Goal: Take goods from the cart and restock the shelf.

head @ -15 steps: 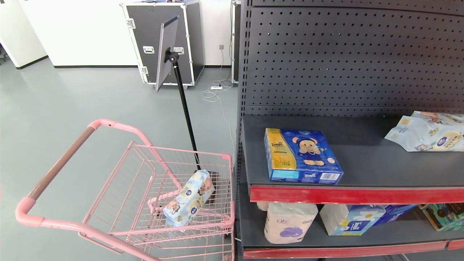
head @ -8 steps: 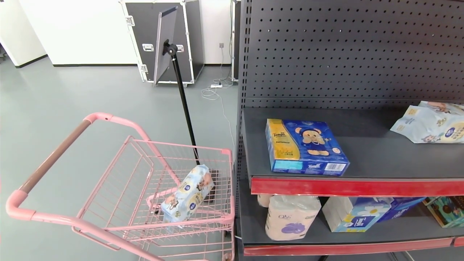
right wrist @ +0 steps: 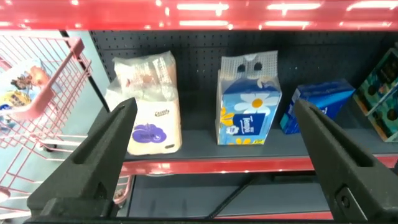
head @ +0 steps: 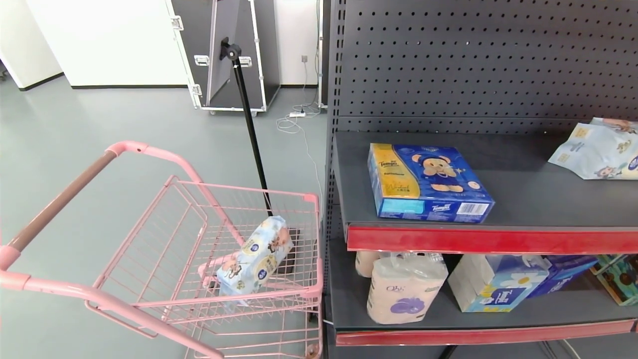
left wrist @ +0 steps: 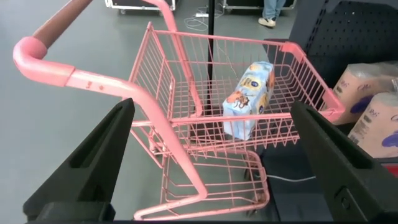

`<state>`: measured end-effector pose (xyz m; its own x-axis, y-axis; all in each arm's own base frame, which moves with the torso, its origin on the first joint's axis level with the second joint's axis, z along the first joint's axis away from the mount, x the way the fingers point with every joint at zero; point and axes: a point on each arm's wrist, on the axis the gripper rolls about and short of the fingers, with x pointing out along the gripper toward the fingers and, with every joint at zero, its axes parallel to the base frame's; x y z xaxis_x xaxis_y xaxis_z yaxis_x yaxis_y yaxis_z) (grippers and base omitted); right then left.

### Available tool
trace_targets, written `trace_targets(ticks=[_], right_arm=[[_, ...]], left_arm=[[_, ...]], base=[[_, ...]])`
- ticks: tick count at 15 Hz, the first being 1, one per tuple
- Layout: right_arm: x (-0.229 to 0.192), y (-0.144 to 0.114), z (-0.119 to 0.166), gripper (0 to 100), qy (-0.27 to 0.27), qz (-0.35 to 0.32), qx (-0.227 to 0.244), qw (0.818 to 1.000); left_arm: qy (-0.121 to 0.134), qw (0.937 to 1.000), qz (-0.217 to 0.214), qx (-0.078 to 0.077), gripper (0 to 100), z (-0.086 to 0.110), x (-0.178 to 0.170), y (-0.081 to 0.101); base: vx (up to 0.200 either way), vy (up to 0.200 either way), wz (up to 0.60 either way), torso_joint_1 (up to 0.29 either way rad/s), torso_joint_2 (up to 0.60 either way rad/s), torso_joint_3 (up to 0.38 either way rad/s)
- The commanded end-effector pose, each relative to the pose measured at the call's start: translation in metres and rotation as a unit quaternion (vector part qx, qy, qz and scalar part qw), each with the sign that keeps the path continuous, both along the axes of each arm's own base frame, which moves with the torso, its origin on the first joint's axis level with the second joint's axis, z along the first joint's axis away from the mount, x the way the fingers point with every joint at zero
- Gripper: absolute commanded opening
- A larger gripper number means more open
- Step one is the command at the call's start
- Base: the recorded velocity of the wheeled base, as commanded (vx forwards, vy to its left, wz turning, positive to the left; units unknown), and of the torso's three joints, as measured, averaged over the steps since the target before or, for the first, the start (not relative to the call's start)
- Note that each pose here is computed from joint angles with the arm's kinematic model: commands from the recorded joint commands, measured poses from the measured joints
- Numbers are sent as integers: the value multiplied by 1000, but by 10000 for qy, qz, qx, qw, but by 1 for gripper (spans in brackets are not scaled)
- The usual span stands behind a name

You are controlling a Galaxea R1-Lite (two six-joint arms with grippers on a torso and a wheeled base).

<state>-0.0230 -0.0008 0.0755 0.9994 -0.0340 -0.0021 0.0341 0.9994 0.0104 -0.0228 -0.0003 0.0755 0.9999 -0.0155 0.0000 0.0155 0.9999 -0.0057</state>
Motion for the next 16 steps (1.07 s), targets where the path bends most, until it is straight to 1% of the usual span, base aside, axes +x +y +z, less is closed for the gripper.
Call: trace_targets(ticks=[1,6,7,9,10,11,12,13,14,15,16], right_arm=[[0,0,0,100,5,1,2,10000],[0,0,0,100,5,1,-6,10000],[0,0,0,100,5,1,-6,10000],[0,0,0,100,5,1,-6,10000],[0,0,0,100,5,1,-6,10000],[0,0,0,100,5,1,2,10000],[0,0,0,100,5,1,-6,10000],[0,0,0,100,13,9,-21,10000],[0,0,0,100,5,9,-21,10000],[0,0,0,100,5,1,-6,10000],[0,0,0,100,5,9,-6,10000]], left_arm=[[15,10000,1,-2,100,0,0,0],[0,10000,-7,-2,100,0,0,0],[-1,10000,-45,36,100,0,0,0],[-24,9995,-252,205,100,1,0,-1],[-292,9979,-513,255,100,27,-4,-2],[-71,9974,-719,25,100,94,13,-3],[74,9964,-787,-294,100,132,33,-3],[268,9956,-834,-320,100,160,60,-4],[477,9938,-950,-317,100,166,76,-6],[914,9852,-1450,-96,100,161,102,-11],[1483,9732,-1755,-34,100,149,131,-16]], base=[[0,0,0,-178,486,310],[0,0,0,-181,541,363],[0,0,0,-163,530,359],[0,0,0,-78,278,195],[0,0,0,-36,119,80],[0,0,0,-2,66,46],[0,0,0,0,0,0],[0,0,0,12,27,51],[0,0,0,0,0,0],[0,0,0,0,0,0],[0,0,0,0,0,0]])
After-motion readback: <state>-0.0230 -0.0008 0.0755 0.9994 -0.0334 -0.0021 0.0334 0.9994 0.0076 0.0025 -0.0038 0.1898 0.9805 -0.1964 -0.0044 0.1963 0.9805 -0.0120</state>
